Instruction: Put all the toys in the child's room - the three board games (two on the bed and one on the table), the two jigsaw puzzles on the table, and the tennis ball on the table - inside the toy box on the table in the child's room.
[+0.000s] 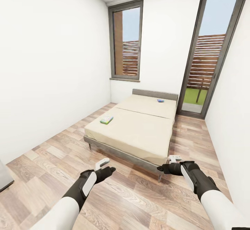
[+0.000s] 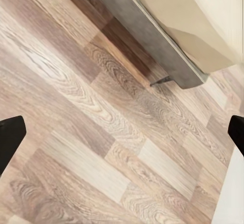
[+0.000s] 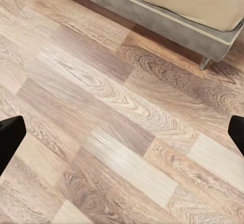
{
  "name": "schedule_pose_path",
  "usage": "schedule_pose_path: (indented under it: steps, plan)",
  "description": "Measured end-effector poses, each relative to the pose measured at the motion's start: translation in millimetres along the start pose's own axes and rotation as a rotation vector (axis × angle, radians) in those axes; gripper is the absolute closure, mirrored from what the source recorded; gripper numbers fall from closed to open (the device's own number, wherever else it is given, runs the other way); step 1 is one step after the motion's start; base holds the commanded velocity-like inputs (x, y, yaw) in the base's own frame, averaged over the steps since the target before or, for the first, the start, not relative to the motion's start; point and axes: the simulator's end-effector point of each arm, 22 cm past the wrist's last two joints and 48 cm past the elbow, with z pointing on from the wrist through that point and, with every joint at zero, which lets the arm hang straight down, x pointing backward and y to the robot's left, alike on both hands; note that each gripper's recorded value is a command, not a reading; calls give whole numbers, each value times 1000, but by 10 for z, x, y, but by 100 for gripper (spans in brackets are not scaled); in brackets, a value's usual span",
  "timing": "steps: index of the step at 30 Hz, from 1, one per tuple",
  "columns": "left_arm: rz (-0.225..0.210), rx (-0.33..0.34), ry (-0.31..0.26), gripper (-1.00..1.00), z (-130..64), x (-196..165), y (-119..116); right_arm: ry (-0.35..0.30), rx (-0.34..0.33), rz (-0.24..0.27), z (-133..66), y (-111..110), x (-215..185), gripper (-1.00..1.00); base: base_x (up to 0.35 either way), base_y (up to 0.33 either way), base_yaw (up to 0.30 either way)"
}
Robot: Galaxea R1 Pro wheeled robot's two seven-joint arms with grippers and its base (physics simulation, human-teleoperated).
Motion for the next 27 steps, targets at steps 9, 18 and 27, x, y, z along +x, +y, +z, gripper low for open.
schedule_pose_path:
  steps: [9, 18, 27]
  plan:
    - [-1, 8, -26, -100, -58, -35, 17, 1, -3, -2, -1, 15, -3, -100, 0, 0, 0]
    - [-2, 9, -34, -100, -76, -39, 26, 2, -3, -3, -2, 15, -3, -100, 0, 0, 0]
    - [-1, 9, -37, -100, -83, -34, 38, 3, -3, -7, -3, 19, -1, -100, 39, -108, 0]
